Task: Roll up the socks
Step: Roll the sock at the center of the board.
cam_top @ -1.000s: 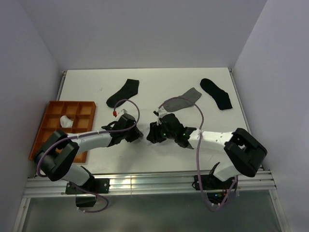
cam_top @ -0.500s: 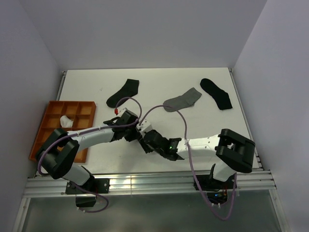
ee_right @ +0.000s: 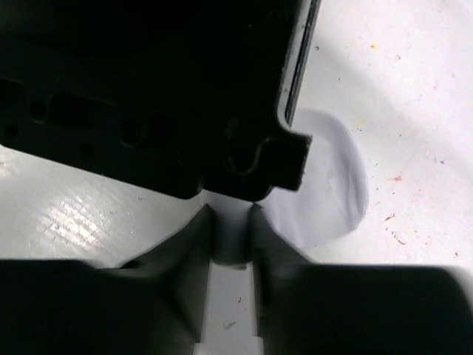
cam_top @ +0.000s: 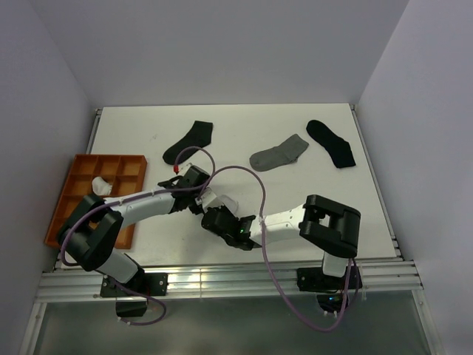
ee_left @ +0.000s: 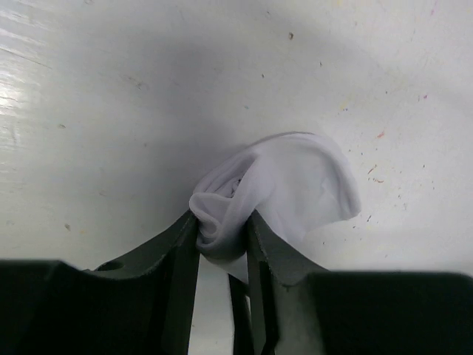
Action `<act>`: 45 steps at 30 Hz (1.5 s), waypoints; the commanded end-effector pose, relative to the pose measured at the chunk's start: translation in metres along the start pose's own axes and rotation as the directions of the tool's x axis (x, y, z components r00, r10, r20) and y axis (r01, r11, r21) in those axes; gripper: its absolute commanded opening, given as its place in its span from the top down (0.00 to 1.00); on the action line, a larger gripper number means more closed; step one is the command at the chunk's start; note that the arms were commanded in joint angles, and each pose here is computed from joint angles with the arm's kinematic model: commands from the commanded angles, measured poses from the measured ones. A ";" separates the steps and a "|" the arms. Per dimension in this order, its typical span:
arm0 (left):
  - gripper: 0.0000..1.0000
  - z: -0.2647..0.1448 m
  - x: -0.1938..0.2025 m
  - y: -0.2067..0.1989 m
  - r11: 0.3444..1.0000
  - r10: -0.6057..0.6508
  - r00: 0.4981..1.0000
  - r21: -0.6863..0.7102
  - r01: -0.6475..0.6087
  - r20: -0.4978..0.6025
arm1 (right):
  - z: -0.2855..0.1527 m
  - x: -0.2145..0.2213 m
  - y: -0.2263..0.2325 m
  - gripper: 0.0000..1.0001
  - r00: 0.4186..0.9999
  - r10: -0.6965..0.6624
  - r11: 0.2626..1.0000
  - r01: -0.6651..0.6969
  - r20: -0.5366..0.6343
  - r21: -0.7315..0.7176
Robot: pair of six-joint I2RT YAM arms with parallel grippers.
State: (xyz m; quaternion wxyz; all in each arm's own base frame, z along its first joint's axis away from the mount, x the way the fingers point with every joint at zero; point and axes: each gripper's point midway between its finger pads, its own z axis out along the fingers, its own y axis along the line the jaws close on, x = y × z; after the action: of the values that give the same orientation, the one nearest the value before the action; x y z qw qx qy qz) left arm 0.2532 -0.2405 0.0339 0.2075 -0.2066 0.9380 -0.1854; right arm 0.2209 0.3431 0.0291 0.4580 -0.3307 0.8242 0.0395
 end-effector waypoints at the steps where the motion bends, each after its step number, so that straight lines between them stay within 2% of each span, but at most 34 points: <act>1: 0.65 -0.001 0.013 0.018 0.995 0.063 0.997 -0.071 -0.066 -0.035 | 0.010 0.028 -0.011 0.79 0.993 -0.060 0.995 0.068 -0.102 0.078; 2: 0.64 -0.002 0.013 0.020 0.995 0.062 0.997 -0.074 -0.065 -0.035 | 0.009 0.028 -0.009 0.86 0.994 -0.049 0.997 0.056 -0.102 0.061; 3: 0.63 -0.004 0.012 0.020 0.995 0.061 0.998 -0.073 -0.063 -0.031 | 0.007 0.032 -0.008 0.98 0.993 -0.043 0.998 0.048 -0.106 0.047; 4: 0.61 -0.004 0.011 0.020 0.995 0.061 0.998 -0.074 -0.063 -0.026 | 0.006 0.032 -0.007 1.00 0.994 -0.029 0.999 0.032 -0.105 0.026; 8: 0.53 -0.010 0.004 0.024 0.995 0.041 0.999 -0.086 -0.040 0.013 | -0.003 0.026 0.001 1.00 0.994 0.037 0.993 -0.047 -0.100 -0.104; 9: 0.51 -0.011 0.000 0.027 0.995 0.036 0.999 -0.091 -0.033 0.028 | -0.006 0.029 0.011 1.00 0.992 0.049 0.982 -0.070 -0.120 -0.175; 12: 0.46 -0.015 -0.006 0.028 0.997 0.008 0.998 -0.076 -0.004 0.058 | -0.011 0.026 0.011 1.00 0.985 0.109 0.956 -0.140 -0.134 -0.257; 16: 0.40 -0.027 -0.019 0.030 0.998 -0.038 0.992 -0.050 0.044 0.117 | -0.022 0.020 0.021 1.00 0.966 0.187 0.874 -0.246 -0.178 -0.419; 20: 0.37 -0.040 -0.029 0.037 0.995 -0.102 0.977 0.005 0.103 0.185 | -0.025 0.015 0.017 1.00 0.935 0.259 0.786 -0.350 -0.242 -0.509; 22: 0.35 -0.053 -0.038 0.030 0.989 -0.138 0.964 0.079 0.123 0.227 | -0.022 0.011 0.010 1.00 0.913 0.301 0.749 -0.405 -0.274 -0.525; 24: 0.32 -0.057 -0.037 0.032 0.986 -0.144 0.959 0.118 0.118 0.242 | -0.025 0.010 0.015 1.00 0.886 0.319 0.683 -0.460 -0.336 -0.567; 25: 0.31 -0.066 -0.043 0.020 0.976 -0.157 0.952 0.190 0.108 0.261 | -0.022 0.008 0.009 1.00 0.869 0.343 0.659 -0.493 -0.356 -0.568; 28: 0.30 -0.070 -0.037 0.011 0.956 -0.144 0.958 0.286 0.070 0.246 | -0.021 0.006 0.010 1.00 0.811 0.386 0.555 -0.585 -0.441 -0.591; 29: 0.30 -0.066 -0.028 0.014 0.953 -0.136 0.966 0.295 0.068 0.218 | -0.018 0.011 0.012 1.00 0.774 0.404 0.520 -0.633 -0.487 -0.574; 31: 0.30 -0.063 -0.021 0.011 0.944 -0.136 0.972 0.323 0.068 0.192 | -0.019 0.010 0.014 1.00 0.738 0.419 0.448 -0.675 -0.529 -0.586; 32: 0.30 -0.062 -0.018 0.007 0.934 -0.136 0.975 0.352 0.066 0.177 | -0.016 0.019 0.012 1.00 0.682 0.446 0.412 -0.732 -0.580 -0.543; 34: 0.30 -0.056 -0.012 0.005 0.934 -0.125 0.980 0.352 0.063 0.157 | -0.014 0.021 0.012 1.00 0.650 0.461 0.354 -0.759 -0.604 -0.547; 35: 0.30 -0.055 -0.011 0.002 0.932 -0.120 0.981 0.358 0.058 0.152 | -0.012 0.025 0.009 1.00 0.605 0.487 0.325 -0.795 -0.631 -0.512; 39: 0.31 -0.042 -0.001 0.003 0.947 -0.087 0.988 0.318 0.042 0.130 | -0.005 0.037 0.005 1.00 0.545 0.506 0.290 -0.838 -0.669 -0.462; 45: 0.33 -0.028 0.000 0.010 0.957 -0.097 0.986 0.284 0.055 0.136 | -0.001 0.048 0.005 1.00 0.490 0.504 0.260 -0.871 -0.711 -0.416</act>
State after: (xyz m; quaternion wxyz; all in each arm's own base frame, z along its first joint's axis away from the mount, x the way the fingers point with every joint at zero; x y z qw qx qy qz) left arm 0.2261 -0.2158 0.0433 0.2780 -0.2231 0.8886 -0.2887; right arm 0.2243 0.3396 0.0302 0.0790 -0.1190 0.8300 0.5391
